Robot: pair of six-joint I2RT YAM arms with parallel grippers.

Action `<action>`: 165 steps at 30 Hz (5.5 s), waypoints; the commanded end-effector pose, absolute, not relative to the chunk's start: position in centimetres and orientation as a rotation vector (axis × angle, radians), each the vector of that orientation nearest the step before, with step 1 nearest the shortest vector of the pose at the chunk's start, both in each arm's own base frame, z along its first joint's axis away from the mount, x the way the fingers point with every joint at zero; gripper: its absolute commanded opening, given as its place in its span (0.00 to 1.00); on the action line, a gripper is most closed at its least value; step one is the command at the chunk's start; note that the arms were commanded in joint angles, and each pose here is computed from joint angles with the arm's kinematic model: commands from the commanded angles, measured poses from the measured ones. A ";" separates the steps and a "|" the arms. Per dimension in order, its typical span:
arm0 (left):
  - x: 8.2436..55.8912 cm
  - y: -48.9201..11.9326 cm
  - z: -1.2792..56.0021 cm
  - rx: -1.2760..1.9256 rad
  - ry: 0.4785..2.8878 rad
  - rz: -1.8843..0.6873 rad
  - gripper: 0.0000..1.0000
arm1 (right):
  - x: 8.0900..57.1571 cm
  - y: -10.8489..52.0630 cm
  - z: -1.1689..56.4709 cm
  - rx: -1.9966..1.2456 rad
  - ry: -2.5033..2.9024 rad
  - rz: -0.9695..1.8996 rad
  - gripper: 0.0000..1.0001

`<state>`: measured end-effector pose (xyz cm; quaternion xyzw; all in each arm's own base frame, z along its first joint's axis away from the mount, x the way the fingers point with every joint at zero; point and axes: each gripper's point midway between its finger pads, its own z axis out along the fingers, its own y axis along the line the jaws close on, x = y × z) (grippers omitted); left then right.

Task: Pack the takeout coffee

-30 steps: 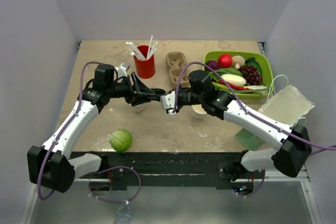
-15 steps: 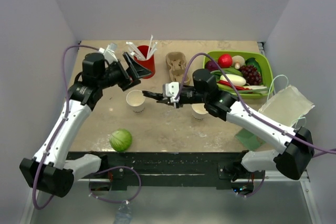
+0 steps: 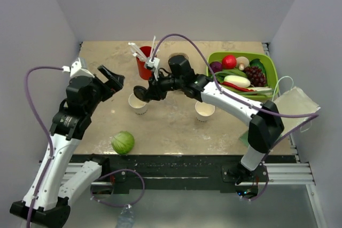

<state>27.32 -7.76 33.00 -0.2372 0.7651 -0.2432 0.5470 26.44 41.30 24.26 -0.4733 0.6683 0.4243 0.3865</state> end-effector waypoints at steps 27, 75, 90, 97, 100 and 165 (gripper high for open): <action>29.7 -9.3 18.4 -0.513 2.003 -0.604 1.00 | 31.6 44.7 19.8 -0.584 2.175 1.371 0.30; 30.6 -13.1 14.7 -0.478 2.136 -0.803 0.98 | 32.9 42.2 15.7 -0.548 2.293 1.216 0.43; 30.1 -12.8 14.3 -0.511 2.126 -0.801 0.98 | 32.8 42.2 14.8 -0.560 2.303 1.212 0.47; 30.3 -13.0 14.5 -0.494 2.125 -0.809 0.96 | 32.5 42.5 14.7 -0.572 2.311 1.242 0.49; 30.3 -13.3 14.5 -0.496 2.125 -0.835 0.96 | 32.3 42.7 14.5 -0.567 2.314 1.250 0.50; 31.0 -9.7 14.2 -0.662 2.069 -0.672 0.64 | 33.0 44.2 18.1 -0.560 2.265 1.151 0.40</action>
